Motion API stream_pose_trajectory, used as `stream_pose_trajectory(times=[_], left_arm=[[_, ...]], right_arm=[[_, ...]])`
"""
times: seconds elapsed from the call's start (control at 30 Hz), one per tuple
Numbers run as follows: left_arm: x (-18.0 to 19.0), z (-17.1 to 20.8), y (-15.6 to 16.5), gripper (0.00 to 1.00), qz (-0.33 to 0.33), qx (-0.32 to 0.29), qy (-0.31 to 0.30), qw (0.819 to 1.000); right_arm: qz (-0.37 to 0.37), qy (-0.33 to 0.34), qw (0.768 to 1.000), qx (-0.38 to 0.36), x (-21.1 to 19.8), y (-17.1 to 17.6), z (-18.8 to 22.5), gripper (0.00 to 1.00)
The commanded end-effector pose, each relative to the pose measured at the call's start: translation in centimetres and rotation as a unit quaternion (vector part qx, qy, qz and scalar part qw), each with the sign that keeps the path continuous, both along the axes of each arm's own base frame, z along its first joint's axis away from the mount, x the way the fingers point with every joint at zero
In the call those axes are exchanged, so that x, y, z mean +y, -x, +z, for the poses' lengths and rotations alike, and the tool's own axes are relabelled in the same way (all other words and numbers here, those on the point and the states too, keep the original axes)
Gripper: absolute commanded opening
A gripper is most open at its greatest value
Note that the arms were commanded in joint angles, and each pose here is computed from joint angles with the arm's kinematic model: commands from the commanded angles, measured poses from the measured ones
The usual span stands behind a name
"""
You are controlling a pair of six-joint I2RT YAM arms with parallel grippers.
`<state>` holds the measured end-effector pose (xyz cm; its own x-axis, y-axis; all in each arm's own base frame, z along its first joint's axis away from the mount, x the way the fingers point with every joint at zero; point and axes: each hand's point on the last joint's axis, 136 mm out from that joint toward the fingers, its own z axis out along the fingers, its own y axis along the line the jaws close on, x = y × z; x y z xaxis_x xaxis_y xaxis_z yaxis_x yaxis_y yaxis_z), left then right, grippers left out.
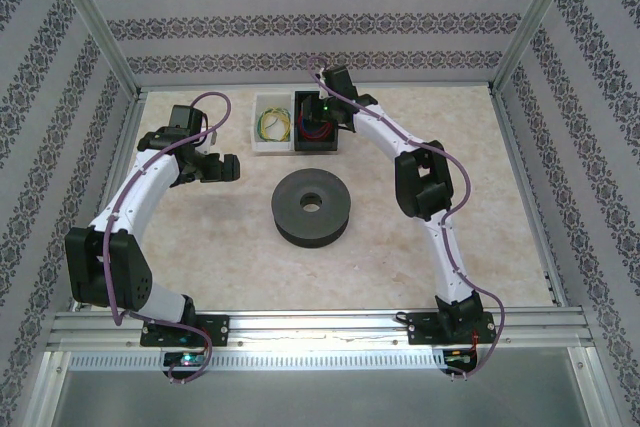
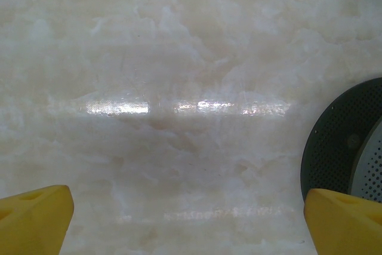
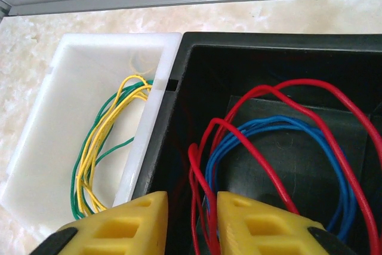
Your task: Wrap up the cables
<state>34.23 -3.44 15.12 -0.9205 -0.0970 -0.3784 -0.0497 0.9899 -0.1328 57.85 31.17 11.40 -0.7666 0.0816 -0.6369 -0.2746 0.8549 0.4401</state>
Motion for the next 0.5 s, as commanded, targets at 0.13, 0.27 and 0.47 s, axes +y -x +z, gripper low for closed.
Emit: stream_pose_trajectory(times=[0.13,0.27,0.47], left_arm=[[-0.6,0.0,0.5,0.99,-0.022,0.003,-0.003,1.000],[-0.5,0.2,0.5,0.99,-0.023,0.001,-0.004,1.000],[-0.5,0.3,0.6,0.99,-0.022,0.000,-0.006,1.000]], right_arm=[[-0.007,0.013,1.000,0.010,0.6,0.1,-1.3,0.17],[-0.010,0.013,1.000,0.007,0.5,0.0,-1.0,0.05],[-0.003,0.005,1.000,-0.007,0.6,0.2,1.0,0.00]])
